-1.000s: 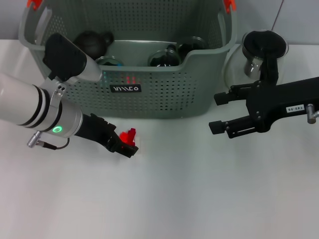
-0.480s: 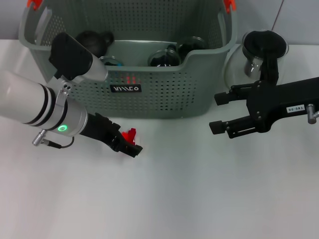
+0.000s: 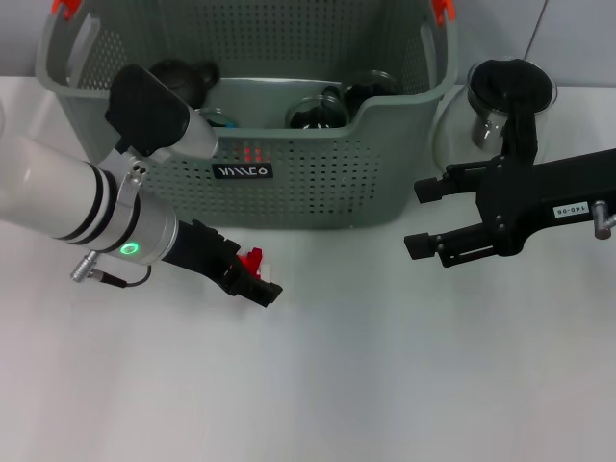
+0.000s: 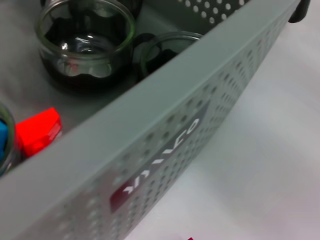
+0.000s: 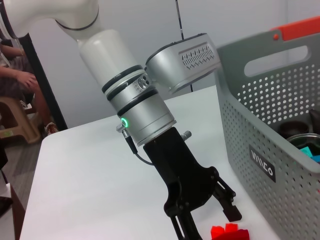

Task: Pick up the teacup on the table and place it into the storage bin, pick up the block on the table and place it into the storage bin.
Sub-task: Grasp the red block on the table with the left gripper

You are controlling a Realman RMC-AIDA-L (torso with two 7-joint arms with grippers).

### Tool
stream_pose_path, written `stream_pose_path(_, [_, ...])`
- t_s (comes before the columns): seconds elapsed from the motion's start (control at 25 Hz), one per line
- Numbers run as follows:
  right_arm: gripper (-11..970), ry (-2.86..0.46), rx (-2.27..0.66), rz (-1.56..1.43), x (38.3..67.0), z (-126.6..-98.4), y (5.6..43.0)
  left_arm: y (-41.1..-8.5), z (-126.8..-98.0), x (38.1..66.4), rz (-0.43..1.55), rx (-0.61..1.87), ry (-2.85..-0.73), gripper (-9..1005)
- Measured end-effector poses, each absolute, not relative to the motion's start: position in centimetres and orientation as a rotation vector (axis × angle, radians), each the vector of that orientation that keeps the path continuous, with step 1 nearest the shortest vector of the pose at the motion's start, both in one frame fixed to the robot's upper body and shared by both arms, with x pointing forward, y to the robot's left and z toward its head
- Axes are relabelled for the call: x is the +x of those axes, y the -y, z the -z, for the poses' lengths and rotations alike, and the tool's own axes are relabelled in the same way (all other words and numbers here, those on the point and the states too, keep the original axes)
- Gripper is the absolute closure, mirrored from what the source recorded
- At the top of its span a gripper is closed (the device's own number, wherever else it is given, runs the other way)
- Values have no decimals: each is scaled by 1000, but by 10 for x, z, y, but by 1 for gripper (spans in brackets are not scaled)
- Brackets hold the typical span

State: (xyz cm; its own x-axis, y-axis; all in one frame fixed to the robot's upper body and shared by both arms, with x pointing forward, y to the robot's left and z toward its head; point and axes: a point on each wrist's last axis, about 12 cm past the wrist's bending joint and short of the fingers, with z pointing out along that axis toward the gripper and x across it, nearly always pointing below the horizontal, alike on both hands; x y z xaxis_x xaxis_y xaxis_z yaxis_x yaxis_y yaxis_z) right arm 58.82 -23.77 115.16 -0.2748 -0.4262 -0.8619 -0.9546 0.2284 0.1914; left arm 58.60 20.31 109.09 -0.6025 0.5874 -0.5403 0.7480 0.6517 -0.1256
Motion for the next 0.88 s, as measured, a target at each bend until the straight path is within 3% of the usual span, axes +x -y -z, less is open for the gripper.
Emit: stream_pose_path(0.88, [82, -1823, -1272, -975, 589, -1153, 239, -173, -1097, 577, 566, 1212, -2409, 48])
